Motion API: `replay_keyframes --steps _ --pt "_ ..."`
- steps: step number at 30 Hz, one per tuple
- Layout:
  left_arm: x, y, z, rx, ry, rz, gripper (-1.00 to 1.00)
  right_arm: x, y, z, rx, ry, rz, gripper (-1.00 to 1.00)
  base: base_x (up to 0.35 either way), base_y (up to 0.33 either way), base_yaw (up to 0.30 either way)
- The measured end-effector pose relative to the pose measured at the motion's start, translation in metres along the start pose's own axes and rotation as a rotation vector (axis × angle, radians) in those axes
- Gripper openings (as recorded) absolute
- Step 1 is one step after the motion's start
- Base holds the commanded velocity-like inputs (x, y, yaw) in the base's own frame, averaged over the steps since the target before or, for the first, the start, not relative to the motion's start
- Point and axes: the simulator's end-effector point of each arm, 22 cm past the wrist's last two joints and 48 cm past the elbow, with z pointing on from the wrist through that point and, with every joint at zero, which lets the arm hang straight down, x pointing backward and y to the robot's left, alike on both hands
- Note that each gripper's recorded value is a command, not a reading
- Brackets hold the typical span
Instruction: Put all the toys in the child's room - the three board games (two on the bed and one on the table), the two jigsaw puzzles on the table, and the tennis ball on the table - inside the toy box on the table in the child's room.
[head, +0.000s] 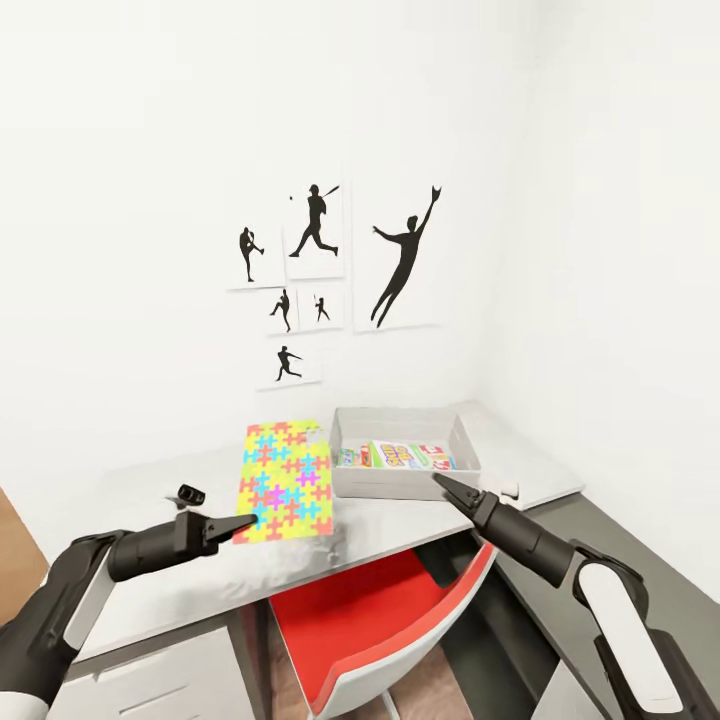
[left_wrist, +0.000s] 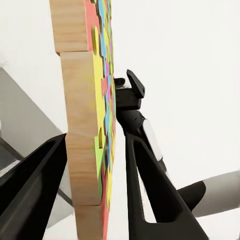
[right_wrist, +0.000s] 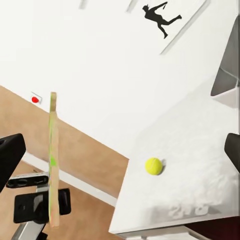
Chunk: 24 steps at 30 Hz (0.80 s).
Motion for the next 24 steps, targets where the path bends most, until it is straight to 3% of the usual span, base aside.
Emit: replay_keyframes --steps 5,24 --pt "-0.0067 -0.0006 -0.0056 -0.005 -0.024 0.014 -1.00 -0.0014 -0.0012 -0.0014 0.004 0.000 -0.004 1.00 0.004 0.000 0.000" --pt "-0.0072 -0.0002 -0.0063 -0.008 -0.026 0.018 -1.00 -0.0096 -0.0033 -0.0060 0.008 -0.020 -0.004 1.00 0.116 -0.047 0.000"
